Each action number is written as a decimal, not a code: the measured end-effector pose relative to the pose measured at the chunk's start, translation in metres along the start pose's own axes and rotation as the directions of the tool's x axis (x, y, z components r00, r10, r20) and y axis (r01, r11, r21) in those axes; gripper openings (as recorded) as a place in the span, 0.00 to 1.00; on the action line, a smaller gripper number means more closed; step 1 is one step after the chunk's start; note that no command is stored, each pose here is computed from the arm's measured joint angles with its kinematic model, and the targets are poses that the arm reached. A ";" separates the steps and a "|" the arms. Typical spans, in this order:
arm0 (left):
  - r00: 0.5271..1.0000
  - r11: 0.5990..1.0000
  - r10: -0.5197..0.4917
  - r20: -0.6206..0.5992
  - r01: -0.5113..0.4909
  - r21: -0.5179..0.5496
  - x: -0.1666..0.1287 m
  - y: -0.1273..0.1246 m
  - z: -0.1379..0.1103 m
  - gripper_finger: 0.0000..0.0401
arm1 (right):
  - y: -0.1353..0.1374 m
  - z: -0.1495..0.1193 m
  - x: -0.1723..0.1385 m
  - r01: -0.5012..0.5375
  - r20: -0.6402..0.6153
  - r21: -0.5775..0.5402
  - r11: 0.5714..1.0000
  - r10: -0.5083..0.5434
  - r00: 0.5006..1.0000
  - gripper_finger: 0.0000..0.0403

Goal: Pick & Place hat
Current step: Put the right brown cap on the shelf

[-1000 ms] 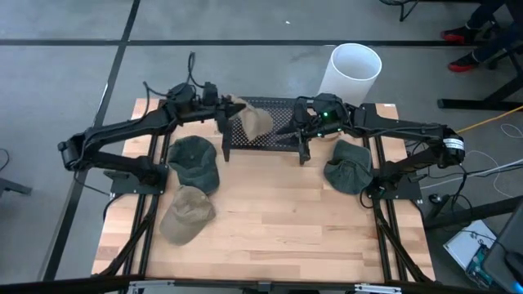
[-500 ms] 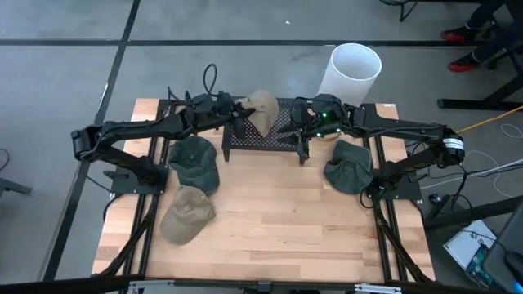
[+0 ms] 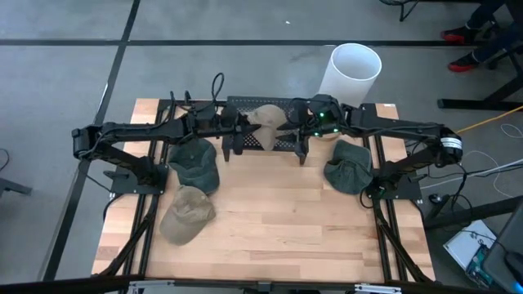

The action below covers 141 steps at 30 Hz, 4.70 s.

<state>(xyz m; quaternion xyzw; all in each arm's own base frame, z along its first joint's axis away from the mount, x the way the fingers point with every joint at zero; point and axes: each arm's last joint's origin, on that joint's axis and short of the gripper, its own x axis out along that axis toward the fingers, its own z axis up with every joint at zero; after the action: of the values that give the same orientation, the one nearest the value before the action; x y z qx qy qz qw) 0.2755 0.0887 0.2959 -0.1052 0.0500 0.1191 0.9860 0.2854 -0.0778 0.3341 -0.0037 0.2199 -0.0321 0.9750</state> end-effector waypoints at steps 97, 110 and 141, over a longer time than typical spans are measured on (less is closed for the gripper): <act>0.802 0.835 0.550 -0.231 -0.532 0.142 -0.041 0.056 -0.036 0.00 | -0.093 -0.053 0.060 0.227 -0.147 0.084 0.970 -0.213 0.966 0.06; 0.857 0.879 0.477 -0.198 -0.461 0.121 -0.053 0.060 -0.023 0.01 | -0.072 -0.045 0.050 0.184 -0.169 0.080 0.980 -0.168 0.971 0.05; 0.943 0.978 0.204 -0.262 -0.207 0.016 -0.061 0.021 -0.024 0.01 | -0.056 -0.014 0.033 0.071 0.048 0.085 0.994 -0.075 0.996 0.04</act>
<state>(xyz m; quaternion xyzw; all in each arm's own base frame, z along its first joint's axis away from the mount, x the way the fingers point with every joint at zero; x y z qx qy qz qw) 0.2094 0.0901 0.2761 -0.1199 0.1900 0.2065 0.9523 0.3059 -0.1354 0.3083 0.0279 0.1931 -0.0769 0.9778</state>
